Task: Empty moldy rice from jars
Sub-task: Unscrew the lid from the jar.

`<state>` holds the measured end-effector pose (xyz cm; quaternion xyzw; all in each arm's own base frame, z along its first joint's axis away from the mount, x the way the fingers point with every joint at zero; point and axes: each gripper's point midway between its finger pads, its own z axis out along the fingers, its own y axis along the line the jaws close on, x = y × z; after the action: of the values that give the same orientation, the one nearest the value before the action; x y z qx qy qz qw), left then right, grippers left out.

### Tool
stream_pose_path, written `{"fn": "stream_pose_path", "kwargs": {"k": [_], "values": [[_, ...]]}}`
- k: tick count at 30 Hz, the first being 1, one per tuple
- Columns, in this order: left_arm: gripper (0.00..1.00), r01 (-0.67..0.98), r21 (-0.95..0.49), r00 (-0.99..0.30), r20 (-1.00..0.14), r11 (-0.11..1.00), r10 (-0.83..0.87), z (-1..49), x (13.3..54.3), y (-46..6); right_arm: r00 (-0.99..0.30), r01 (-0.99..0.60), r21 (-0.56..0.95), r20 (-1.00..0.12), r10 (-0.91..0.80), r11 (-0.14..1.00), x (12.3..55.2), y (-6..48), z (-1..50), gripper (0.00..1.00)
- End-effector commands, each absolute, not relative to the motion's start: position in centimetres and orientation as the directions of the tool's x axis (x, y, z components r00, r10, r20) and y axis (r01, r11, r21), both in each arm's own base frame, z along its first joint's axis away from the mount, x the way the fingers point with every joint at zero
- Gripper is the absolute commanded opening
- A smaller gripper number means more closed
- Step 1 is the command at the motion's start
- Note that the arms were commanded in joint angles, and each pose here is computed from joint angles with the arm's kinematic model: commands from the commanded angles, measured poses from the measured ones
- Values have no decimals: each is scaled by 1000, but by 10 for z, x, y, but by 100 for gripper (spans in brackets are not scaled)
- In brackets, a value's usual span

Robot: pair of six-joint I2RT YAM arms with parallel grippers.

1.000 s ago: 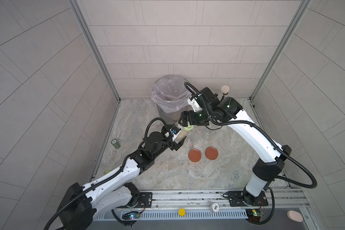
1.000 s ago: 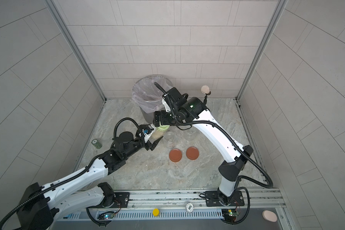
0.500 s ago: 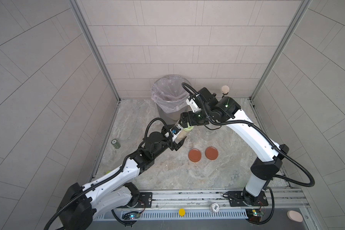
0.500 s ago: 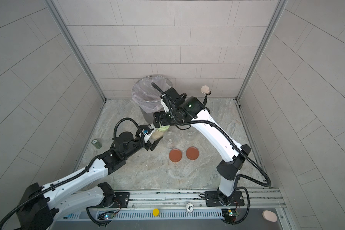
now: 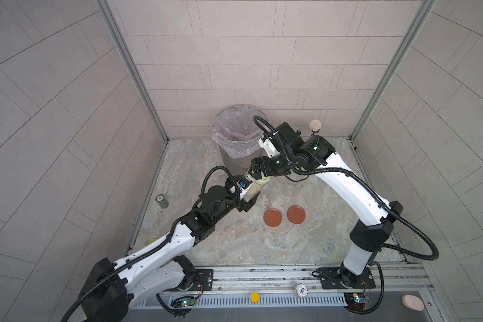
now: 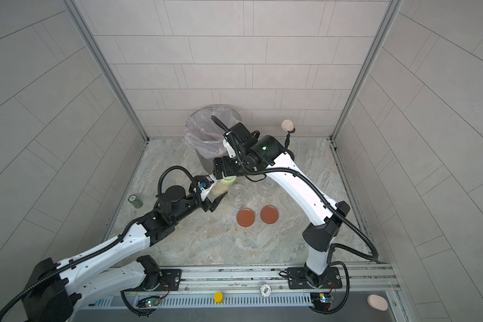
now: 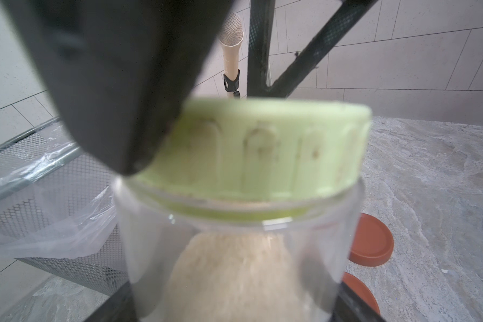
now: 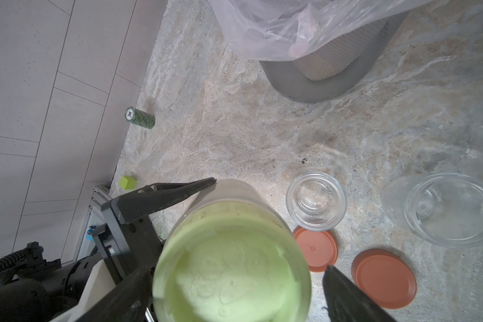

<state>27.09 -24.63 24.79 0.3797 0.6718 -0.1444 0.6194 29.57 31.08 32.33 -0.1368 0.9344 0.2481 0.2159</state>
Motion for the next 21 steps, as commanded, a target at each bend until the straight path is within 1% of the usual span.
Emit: {"fn": "stream_pose_path", "kwargs": {"k": [1, 5, 9, 14, 16, 18, 21], "values": [[9, 662, 293, 193, -956, 690, 221, 299, 268, -248, -886, -403, 458, -413, -211, 792, 273, 332, 315, 97], [9, 658, 294, 200, -956, 694, 215, 301, 267, -247, -884, -409, 462, -414, -216, 787, 271, 332, 317, 93], [9, 652, 289, 206, -957, 701, 203, 304, 267, -245, -891, -411, 481, -391, -230, 775, 266, 335, 313, 92], [8, 647, 286, 213, -958, 707, 193, 308, 266, -243, -890, -424, 469, -374, -260, 775, 259, 330, 308, 87], [8, 648, 281, 218, -959, 708, 181, 310, 265, -243, -885, -440, 468, -371, -282, 767, 256, 330, 306, 83], [8, 655, 281, 220, -959, 701, 178, 310, 264, -244, -876, -458, 457, -376, -301, 762, 254, 328, 306, 80], [8, 662, 278, 219, -960, 696, 175, 311, 263, -246, -842, -518, 431, -409, -352, 738, 252, 326, 309, 78]]}}
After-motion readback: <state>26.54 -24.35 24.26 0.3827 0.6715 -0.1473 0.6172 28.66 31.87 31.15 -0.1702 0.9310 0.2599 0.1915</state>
